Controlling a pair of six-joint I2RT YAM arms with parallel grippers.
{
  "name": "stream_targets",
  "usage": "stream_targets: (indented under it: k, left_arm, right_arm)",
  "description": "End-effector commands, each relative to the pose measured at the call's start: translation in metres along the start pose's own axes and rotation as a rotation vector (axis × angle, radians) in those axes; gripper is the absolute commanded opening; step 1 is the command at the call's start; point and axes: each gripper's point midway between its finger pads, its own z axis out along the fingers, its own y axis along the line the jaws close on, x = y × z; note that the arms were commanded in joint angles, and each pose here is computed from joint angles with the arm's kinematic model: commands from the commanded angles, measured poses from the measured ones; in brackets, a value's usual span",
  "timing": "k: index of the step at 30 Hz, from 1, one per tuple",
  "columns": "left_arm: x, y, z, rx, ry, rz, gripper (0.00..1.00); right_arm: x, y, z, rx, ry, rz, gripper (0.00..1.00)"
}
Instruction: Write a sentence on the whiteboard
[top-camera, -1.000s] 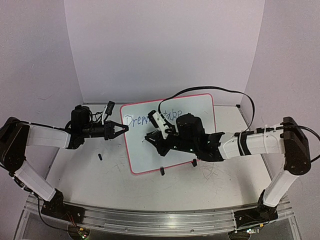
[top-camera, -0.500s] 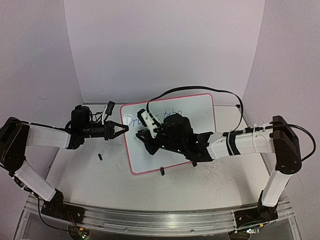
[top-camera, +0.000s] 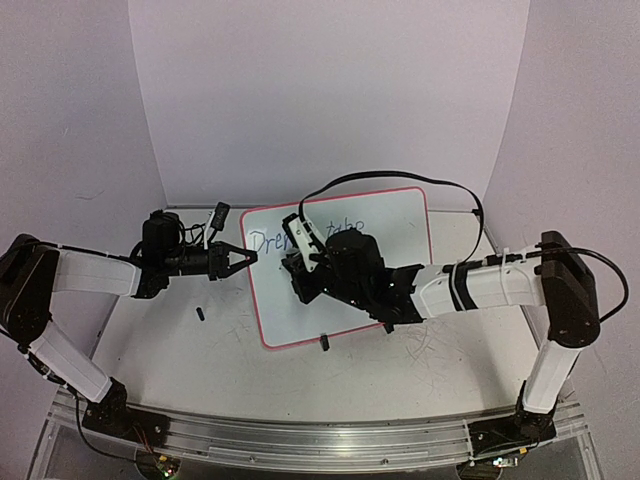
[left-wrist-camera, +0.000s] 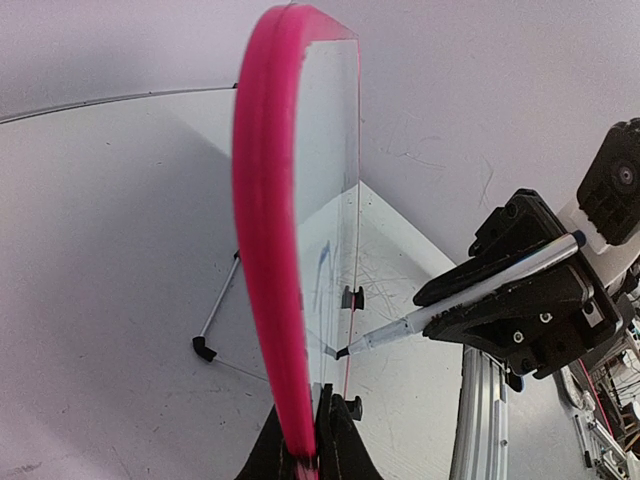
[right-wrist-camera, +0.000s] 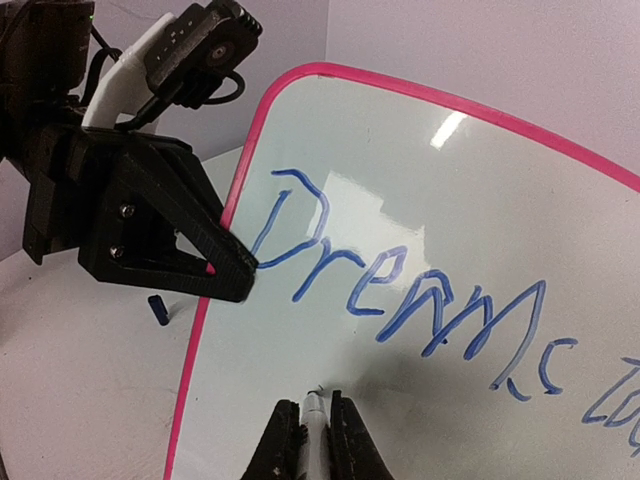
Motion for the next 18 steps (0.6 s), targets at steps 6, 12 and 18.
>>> stream_targets:
  k: [6, 12, 18]
  left_arm:
    - [-0.011, 0.008, 0.004, -0.059, -0.023, 0.077, 0.00]
    - [-0.012, 0.008, 0.004, -0.057, -0.023, 0.078, 0.00]
    - [-0.012, 0.008, 0.005, -0.057, -0.023, 0.078, 0.00]
  right_arm:
    - [-0.019, -0.004, 0.009, 0.038, -0.053, 0.014, 0.00]
    - [-0.013, 0.000, 0.010, 0.015, -0.037, 0.011, 0.00]
    - [-0.006, 0.004, 0.008, -0.006, -0.016, 0.012, 0.00]
